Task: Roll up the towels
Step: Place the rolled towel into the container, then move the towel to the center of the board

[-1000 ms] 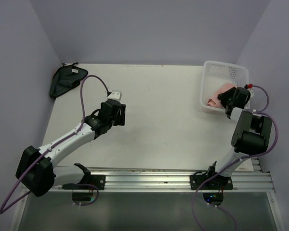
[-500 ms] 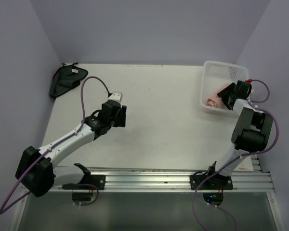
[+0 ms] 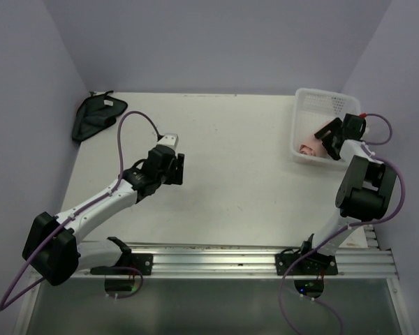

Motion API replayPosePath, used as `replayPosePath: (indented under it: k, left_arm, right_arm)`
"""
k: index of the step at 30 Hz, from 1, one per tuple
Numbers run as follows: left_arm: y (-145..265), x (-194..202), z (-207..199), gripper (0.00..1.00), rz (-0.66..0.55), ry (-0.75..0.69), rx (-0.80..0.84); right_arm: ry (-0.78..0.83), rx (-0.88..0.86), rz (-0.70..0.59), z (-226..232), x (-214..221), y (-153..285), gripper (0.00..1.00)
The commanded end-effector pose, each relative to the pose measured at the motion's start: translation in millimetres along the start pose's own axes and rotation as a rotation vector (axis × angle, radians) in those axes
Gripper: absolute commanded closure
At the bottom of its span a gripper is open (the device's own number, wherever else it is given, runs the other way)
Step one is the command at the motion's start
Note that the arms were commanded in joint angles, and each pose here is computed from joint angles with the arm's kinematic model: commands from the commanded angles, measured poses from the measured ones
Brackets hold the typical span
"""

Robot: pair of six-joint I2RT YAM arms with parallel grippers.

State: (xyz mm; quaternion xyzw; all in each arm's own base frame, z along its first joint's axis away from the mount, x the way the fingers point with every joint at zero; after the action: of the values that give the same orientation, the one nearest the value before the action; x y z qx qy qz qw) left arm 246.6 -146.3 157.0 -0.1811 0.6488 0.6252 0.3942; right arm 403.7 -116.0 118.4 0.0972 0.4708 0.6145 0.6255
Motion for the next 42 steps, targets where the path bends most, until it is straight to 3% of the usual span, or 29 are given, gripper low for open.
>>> replayPosePath:
  k: [1, 16, 23, 33, 36, 37, 42]
  left_arm:
    - [2.4, -8.8, -0.3, 0.3, -0.05, 0.023, 0.017]
    - [7.7, -10.1, -1.0, 0.28, -0.066, 0.028, 0.036]
    - [9.7, -14.9, 1.6, 0.18, -0.08, 0.035, 0.015]
    - [24.7, -35.0, 8.0, 0.14, -0.159, 0.071, 0.002]
    - [29.9, -45.8, 11.5, 0.13, -0.191, 0.09, -0.013]
    - [29.1, -48.5, 12.7, 0.13, -0.192, 0.095, -0.023]
    - [27.1, -77.3, 36.9, 0.13, -0.211, 0.158, -0.105]
  right_arm:
    - [0.023, 0.019, -0.043, 9.1, -15.8, 15.7, 0.02]
    - [0.043, 0.011, -0.076, 22.0, -31.3, 44.8, 0.01]
    - [0.046, -0.029, -0.116, 29.6, -37.5, 70.0, 0.01]
    - [0.035, -0.137, -0.161, 26.2, -26.5, 121.4, 0.02]
    - [0.033, -0.243, -0.14, 29.1, -14.7, 137.6, 0.13]
    - [0.046, -0.295, -0.144, 34.4, -12.0, 149.8, 0.24]
    - [0.133, -0.434, -0.087, 51.9, 10.3, 171.6, 0.45]
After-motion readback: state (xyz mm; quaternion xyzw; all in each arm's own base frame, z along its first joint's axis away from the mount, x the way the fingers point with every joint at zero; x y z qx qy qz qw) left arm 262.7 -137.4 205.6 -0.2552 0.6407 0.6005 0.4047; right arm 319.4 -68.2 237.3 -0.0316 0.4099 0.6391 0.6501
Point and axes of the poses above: each gripper's point midway between its finger pads, its own y axis back along the fingers, its own z axis along the line the jaws close on, x = y × z, the point moved 6 cm from there along y, back along the fingers, and after that the axes turned 12 degrees about -y, right-handed, at the moved point
